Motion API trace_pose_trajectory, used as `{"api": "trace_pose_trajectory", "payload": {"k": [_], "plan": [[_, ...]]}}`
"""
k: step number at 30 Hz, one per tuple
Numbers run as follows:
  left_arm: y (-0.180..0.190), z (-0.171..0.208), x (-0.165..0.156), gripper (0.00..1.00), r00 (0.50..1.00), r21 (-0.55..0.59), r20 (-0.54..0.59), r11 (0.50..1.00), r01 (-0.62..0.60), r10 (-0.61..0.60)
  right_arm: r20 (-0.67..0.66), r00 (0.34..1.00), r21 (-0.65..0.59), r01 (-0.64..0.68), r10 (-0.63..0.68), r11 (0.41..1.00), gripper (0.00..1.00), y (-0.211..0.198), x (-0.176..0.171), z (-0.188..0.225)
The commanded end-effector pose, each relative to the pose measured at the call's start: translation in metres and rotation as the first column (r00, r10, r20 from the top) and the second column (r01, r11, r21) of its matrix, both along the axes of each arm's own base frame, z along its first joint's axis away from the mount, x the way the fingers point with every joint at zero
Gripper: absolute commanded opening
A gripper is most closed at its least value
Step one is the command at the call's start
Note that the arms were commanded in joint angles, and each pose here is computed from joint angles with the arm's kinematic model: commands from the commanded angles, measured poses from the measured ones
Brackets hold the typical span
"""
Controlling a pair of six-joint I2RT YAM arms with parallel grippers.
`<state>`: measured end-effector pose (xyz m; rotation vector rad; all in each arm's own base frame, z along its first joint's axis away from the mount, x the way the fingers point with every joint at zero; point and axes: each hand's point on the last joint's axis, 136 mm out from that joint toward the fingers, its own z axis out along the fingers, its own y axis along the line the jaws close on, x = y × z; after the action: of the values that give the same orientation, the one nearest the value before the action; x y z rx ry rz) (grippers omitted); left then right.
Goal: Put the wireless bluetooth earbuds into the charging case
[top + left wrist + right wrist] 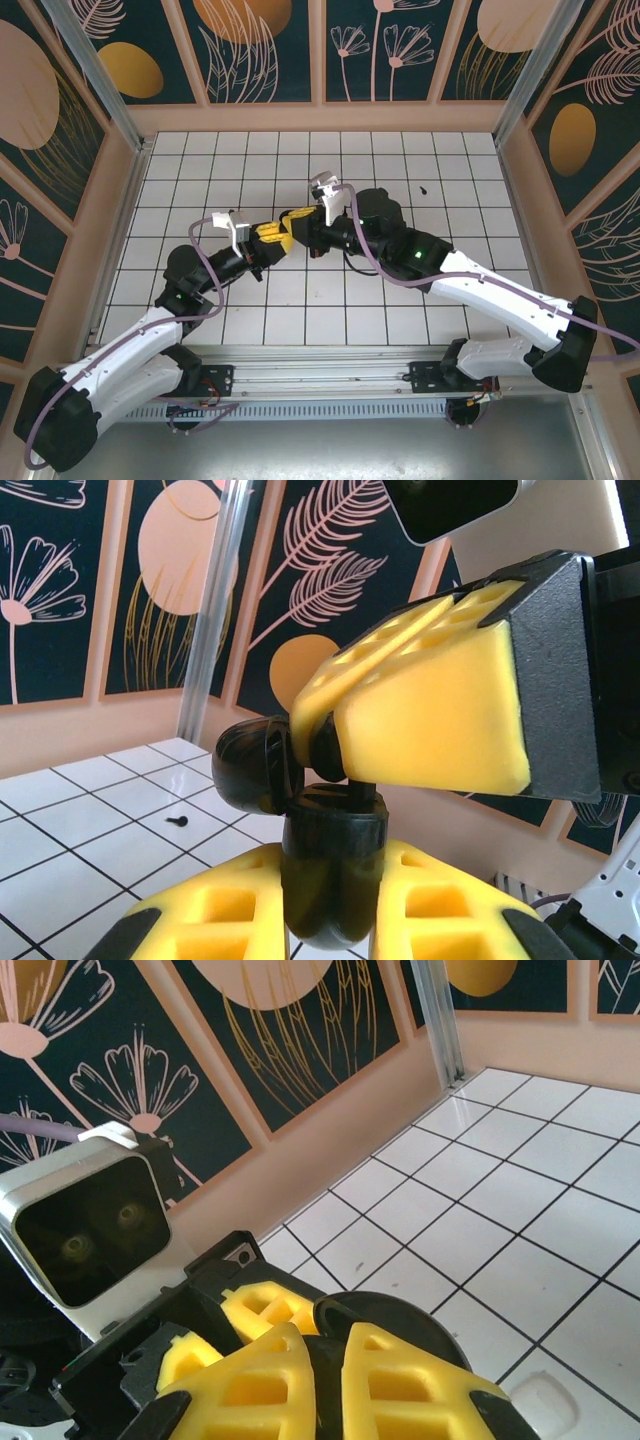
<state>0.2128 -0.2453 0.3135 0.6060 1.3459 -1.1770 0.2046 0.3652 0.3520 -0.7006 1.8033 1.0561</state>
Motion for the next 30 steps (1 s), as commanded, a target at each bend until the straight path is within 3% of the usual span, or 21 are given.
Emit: {"api": "trace_pose_trajectory", "payload": {"k": [1, 10, 15, 24, 30], "plan": [[0.003, 0.015, -0.007, 0.0, 0.998, -0.032, 0.056, 0.999, 0.001, 0.001, 0.002, 1.0, -0.042, 0.005, -0.005, 0.999, 0.11, 0.001, 0.0, -0.005], [0.002, 0.013, -0.006, 0.0, 0.999, -0.026, 0.053, 1.0, 0.001, 0.0, 0.007, 0.999, -0.021, 0.034, -0.034, 0.999, 0.31, -0.002, 0.001, 0.008], [0.003, 0.011, -0.006, 0.0, 0.999, -0.022, 0.054, 1.0, -0.001, 0.002, -0.039, 0.991, 0.011, 0.128, -0.128, 0.992, 0.41, -0.012, 0.014, 0.018], [0.001, 0.01, -0.004, 0.0, 0.998, -0.014, 0.058, 1.0, 0.0, 0.001, -0.042, 0.992, 0.13, 0.124, -0.119, 0.984, 0.52, -0.027, 0.017, 0.06], [0.001, 0.008, -0.004, 0.0, 0.999, -0.008, 0.054, 1.0, 0.002, -0.001, -0.079, 0.976, 0.068, 0.208, -0.202, 0.976, 0.53, -0.05, 0.04, 0.051]]}}
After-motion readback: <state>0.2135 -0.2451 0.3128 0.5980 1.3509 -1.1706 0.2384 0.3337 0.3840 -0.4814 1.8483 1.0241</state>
